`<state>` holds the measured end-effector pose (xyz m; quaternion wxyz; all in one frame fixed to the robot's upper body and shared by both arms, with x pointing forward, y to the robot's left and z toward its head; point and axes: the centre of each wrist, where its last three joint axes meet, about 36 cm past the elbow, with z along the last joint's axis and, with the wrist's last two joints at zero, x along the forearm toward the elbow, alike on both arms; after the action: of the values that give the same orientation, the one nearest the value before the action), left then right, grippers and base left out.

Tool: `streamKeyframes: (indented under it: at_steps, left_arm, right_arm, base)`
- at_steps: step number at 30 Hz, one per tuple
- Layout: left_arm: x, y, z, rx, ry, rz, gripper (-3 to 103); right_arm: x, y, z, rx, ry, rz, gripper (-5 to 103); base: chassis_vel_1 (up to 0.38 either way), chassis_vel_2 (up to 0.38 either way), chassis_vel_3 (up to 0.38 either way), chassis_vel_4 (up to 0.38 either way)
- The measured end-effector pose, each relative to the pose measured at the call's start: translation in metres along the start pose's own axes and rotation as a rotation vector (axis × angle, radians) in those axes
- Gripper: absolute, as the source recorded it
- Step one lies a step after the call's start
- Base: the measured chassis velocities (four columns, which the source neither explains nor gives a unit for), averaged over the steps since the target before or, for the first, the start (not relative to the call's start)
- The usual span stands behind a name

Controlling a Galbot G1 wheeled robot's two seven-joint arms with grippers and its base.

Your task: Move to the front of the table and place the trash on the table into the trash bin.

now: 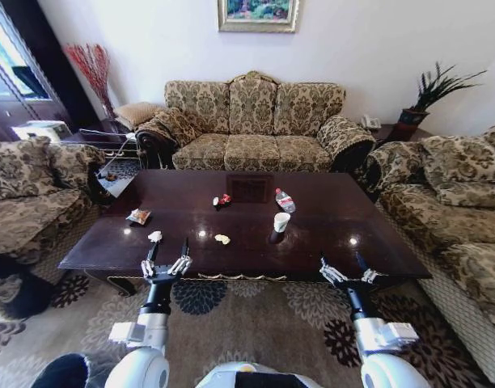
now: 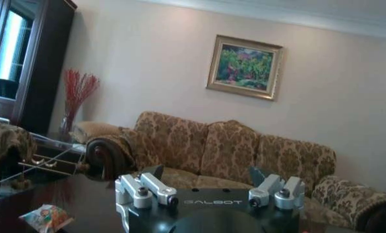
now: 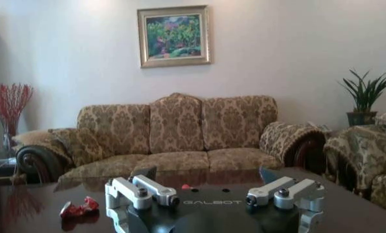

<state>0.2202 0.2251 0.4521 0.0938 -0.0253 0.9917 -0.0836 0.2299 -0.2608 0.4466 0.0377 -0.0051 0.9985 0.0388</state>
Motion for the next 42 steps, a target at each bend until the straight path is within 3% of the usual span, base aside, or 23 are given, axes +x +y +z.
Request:
streamKeyframes:
  at_steps: [8,13,24,42]
  left_arm:
    - [-0.001,-0.007,-0.003,0.011,0.003,0.013,90]
    - [0.001,-0.005,-0.012,-0.016,0.010,0.040,90]
    - [0.009,-0.022,-0.001,0.019,0.039,0.038,90]
    - [0.009,-0.021,-0.002,0.018,0.047,0.034,90]
  right_arm:
    - [-0.001,-0.003,0.003,-0.045,-0.073,-0.005,100]
    - [-0.003,-0.007,0.013,-0.044,-0.103,-0.015,100]
    - [-0.003,-0.011,0.015,-0.019,-0.109,-0.041,100]
    - [-0.005,-0.011,0.018,-0.035,-0.115,-0.059,100]
  base:
    - [0.000,0.000,0.000,0.000]
    - [0.000,0.000,0.000,0.000]
    - [0.000,0.000,0.000,0.000]
    - [0.083,0.084,-0.078,-0.097]
